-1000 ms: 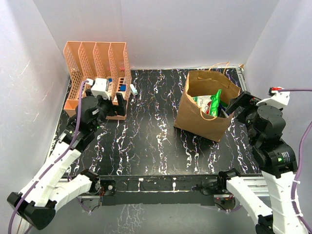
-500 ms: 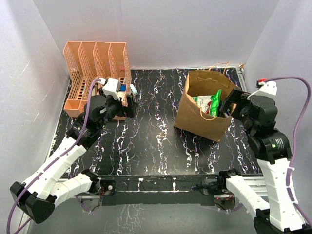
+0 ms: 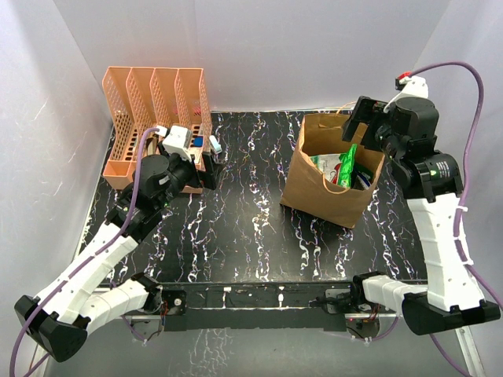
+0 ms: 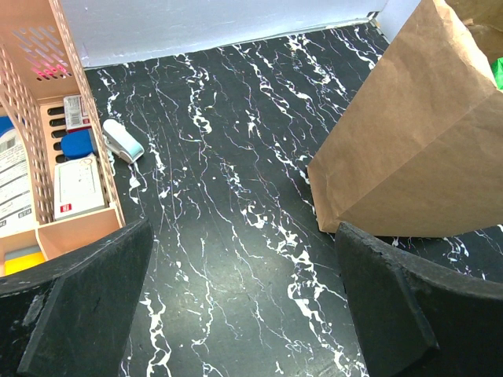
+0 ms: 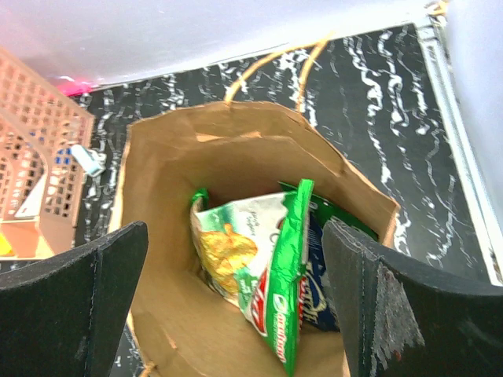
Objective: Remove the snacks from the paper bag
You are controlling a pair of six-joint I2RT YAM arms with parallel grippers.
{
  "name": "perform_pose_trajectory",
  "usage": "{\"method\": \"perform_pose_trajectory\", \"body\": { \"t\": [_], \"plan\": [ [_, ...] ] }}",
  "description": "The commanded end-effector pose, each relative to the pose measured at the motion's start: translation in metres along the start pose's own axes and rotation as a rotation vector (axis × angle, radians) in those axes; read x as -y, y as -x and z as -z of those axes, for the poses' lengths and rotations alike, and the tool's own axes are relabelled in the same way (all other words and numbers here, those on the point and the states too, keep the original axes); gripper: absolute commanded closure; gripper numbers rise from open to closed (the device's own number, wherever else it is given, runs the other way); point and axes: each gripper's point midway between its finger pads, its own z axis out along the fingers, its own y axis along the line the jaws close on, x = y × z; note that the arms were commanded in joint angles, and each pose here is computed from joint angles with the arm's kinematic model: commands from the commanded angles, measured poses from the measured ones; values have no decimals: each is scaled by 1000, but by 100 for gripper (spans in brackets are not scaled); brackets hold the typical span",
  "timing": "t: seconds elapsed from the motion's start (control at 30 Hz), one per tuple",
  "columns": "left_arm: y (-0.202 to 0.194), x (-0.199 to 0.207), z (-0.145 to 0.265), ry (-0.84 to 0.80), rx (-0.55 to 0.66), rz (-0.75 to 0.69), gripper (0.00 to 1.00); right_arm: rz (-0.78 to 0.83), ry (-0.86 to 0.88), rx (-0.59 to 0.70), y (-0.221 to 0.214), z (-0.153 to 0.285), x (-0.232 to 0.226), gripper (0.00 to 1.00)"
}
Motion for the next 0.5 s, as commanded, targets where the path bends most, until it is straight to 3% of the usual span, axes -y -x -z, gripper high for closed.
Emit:
{"method": "perform_pose_trajectory", "body": {
  "t": [0.0,0.23,0.47],
  "plan": [
    [15,1,6,3,63,11,2,-48,100,54,23,-4,-23,2],
    [13,2,5,0,57,12,2,-36,-254,105,34,-47,32,2],
    [13,1,5,6,57,13,1,-58,-225,93,33,-102,24,2]
  ]
}}
